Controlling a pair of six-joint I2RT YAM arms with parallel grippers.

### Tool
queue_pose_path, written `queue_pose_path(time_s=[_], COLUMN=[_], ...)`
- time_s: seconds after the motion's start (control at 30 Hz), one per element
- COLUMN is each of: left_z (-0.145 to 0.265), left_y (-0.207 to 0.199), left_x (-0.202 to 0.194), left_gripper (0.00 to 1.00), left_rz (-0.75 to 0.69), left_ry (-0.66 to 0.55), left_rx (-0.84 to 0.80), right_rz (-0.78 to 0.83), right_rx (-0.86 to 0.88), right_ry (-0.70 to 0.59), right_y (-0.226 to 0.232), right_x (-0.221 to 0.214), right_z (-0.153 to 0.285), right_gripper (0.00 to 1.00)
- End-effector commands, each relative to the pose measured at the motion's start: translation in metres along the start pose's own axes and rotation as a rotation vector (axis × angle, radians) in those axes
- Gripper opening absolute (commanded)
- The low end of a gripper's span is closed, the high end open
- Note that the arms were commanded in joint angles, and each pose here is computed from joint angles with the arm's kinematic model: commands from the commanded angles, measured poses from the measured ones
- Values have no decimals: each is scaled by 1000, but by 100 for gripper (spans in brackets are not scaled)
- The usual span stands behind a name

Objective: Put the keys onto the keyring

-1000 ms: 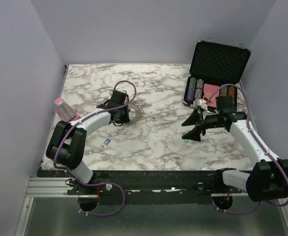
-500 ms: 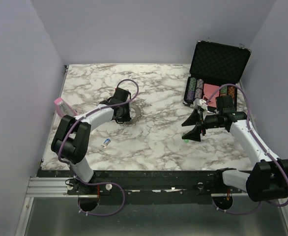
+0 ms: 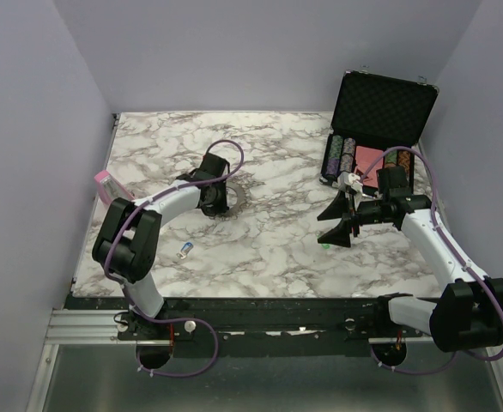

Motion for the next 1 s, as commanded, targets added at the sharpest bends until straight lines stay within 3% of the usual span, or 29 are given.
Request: queue_pose_path(time_s=[0.0,0.4,0.6,0.7,0.97], left_z=[1,-3,-3,-3,18], left_y=[-1,0,-1,-2,-9], left_x=[4,1,1,2,13], left_gripper=[23,23,15,0,0], left_rz=[-11,-10,-11,-13,-24], left_ry=[14,51,57,56,-6], left_rx=[0,12,8,-1,-45], right_rz=[7,10,10,10,12], right_rx=[23,23,21,23,25], right_ry=[-26,-26,-26,-26,-28], right_y=[4,4,4,4,5], right_x=[3,4,4,4,4], right_z=[0,0,1,0,0], right_gripper=[80,81,81,81,81])
Point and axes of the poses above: each gripper's point midway between its finger pads, its own z axis back along the fingers, its own y axis along the line the jaws close on, x = y × z, the point moved 9 cm from there along z, back along the fingers, and after that the axes turned 2 degrees about z, right-handed, at the moved point
